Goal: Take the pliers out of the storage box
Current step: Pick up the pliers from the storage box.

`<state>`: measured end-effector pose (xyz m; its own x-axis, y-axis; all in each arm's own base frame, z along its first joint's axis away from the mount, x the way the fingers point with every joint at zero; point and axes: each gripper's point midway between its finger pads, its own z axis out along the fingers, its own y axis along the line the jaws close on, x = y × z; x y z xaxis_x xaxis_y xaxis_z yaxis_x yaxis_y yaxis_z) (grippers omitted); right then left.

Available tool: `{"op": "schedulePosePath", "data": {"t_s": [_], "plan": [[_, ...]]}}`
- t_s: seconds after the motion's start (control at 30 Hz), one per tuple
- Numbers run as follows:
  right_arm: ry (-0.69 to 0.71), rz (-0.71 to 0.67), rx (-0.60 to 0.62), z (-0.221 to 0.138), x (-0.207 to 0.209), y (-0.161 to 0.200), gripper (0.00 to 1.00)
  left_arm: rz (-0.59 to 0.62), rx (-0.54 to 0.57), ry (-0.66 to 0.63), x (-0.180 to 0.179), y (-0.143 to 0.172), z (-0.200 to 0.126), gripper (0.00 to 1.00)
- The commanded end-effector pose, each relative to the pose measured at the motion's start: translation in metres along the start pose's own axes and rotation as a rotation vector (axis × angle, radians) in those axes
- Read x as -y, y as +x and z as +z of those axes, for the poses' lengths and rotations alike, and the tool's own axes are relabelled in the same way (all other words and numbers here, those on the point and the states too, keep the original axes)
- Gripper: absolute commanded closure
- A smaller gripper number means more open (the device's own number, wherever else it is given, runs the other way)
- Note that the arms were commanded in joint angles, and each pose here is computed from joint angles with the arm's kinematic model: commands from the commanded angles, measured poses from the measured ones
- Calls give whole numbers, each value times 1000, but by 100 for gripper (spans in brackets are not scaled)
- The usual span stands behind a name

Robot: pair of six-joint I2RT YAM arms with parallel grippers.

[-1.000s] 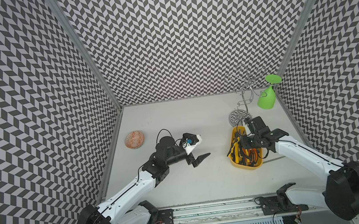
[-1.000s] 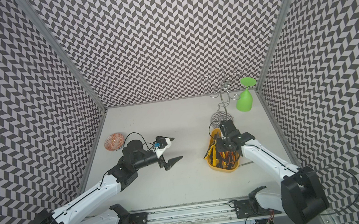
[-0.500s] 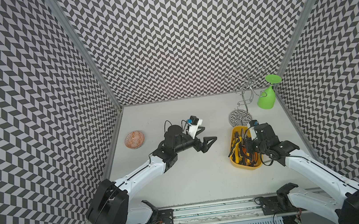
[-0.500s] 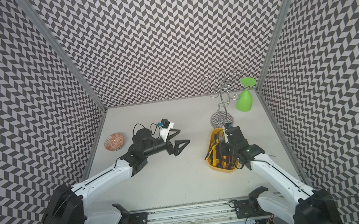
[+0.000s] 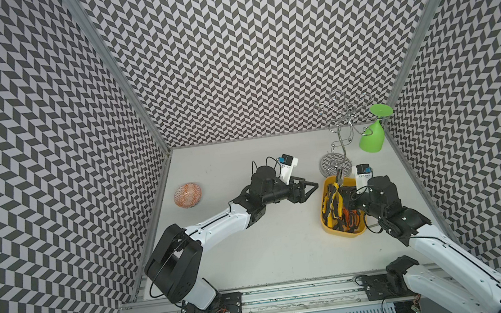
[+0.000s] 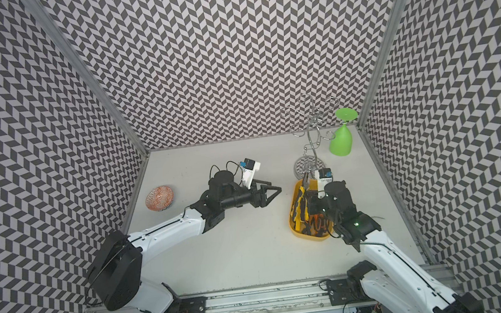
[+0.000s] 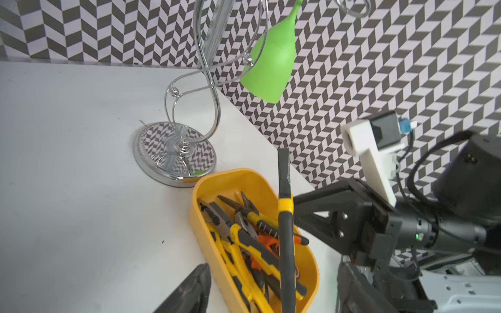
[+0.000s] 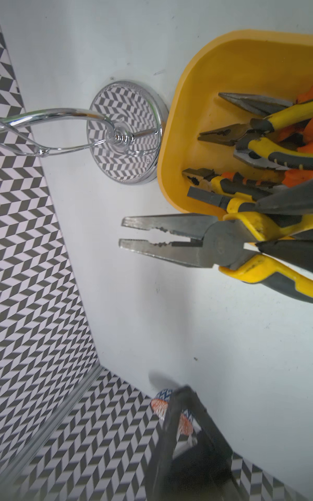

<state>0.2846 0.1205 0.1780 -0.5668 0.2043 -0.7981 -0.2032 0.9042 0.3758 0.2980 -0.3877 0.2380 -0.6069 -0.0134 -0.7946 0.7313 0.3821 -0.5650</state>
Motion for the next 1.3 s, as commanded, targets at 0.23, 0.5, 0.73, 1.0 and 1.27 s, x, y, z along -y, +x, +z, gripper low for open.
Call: {"op": "schedulePosePath", "data": {"t_s": [0.23, 0.5, 0.73, 1.0, 1.27], "plan": [[-168, -47, 158, -6, -40, -48, 100, -60, -22, -3, 11, -29, 47, 44], [-174, -53, 172, -5, -44, -59, 100, -60, -47, 89, 27, -27, 61, 49], [-182, -49, 164, -5, -44, -55, 100, -86, -93, 114, 29, -17, 77, 60], [-190, -61, 171, -5, -46, -56, 100, -122, -124, 114, 23, -12, 91, 76], [-175, -79, 167, -4, -43, -55, 100, -126, -135, 135, 26, -12, 97, 80]]}}
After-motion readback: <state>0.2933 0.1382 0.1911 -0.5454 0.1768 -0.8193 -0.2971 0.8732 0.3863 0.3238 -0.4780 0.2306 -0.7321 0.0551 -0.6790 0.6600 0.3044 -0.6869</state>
